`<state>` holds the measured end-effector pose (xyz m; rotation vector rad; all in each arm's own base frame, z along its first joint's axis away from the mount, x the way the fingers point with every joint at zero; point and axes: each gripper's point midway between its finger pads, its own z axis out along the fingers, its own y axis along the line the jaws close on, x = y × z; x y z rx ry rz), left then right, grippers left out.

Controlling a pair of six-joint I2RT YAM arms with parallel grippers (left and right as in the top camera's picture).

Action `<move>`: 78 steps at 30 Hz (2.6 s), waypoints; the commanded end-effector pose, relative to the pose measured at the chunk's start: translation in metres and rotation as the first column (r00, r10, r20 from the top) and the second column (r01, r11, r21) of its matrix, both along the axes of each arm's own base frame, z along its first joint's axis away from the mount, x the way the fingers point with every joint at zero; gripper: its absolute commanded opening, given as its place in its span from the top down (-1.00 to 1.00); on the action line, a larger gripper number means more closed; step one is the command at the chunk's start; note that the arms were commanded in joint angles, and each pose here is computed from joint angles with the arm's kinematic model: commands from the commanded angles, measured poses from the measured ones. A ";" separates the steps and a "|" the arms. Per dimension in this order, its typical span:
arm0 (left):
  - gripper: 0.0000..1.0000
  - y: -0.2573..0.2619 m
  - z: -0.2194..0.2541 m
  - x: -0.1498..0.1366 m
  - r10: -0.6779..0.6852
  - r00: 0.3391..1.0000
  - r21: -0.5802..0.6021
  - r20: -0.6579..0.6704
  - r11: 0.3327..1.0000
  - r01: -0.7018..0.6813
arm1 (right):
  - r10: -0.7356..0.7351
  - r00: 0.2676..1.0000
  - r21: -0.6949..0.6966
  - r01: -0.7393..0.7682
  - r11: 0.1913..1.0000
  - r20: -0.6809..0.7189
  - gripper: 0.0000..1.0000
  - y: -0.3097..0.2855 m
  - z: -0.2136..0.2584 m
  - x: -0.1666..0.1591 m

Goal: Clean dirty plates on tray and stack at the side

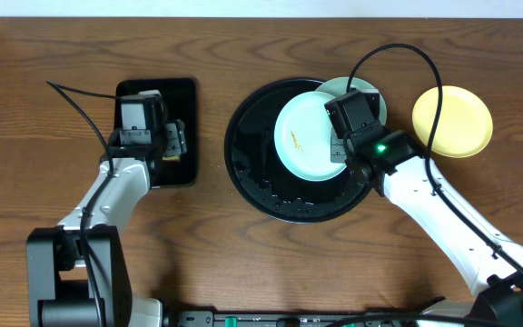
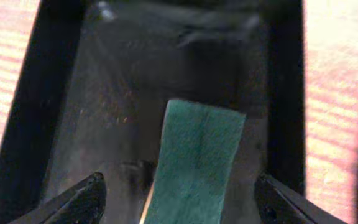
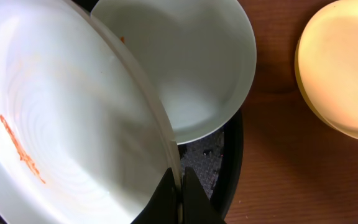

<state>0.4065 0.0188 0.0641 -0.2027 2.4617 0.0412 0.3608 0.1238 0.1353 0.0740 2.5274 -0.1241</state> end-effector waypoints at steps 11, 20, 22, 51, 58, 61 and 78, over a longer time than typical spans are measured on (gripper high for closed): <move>-0.54 -0.005 -0.053 0.013 -0.015 0.999 -0.027 -0.046 1.000 0.014 | -0.018 1.000 -0.007 0.018 1.000 0.007 0.98 -0.001 -0.001 0.000; -0.55 0.011 -0.052 0.020 0.026 1.000 -0.011 -0.012 1.000 -0.026 | -0.018 1.000 -0.007 0.018 1.000 0.007 0.98 -0.001 -0.001 0.000; -0.55 0.013 -0.054 0.019 0.032 0.999 -0.012 -0.017 0.999 -0.032 | -0.018 1.000 -0.007 0.018 1.000 0.007 0.97 -0.001 -0.001 0.000; 0.63 0.021 -0.077 0.014 0.037 0.997 -0.050 -0.066 0.998 -0.040 | -0.018 1.000 -0.007 0.018 1.000 0.007 0.97 -0.001 -0.001 0.000; -0.43 0.023 -0.061 0.024 0.021 1.000 -0.026 -0.006 0.999 -0.021 | -0.018 1.000 -0.007 0.018 1.000 0.006 0.97 -0.001 -0.001 0.000; -0.66 0.019 -0.048 0.025 0.007 1.000 -0.044 0.017 0.999 -0.006 | -0.018 1.000 -0.007 0.018 1.000 0.006 0.97 -0.001 -0.001 0.000; 0.63 0.014 -0.069 -0.037 0.084 0.965 -0.103 -0.249 0.988 -0.113 | -0.014 1.000 -0.003 0.014 1.000 0.001 0.98 0.000 -0.001 -0.001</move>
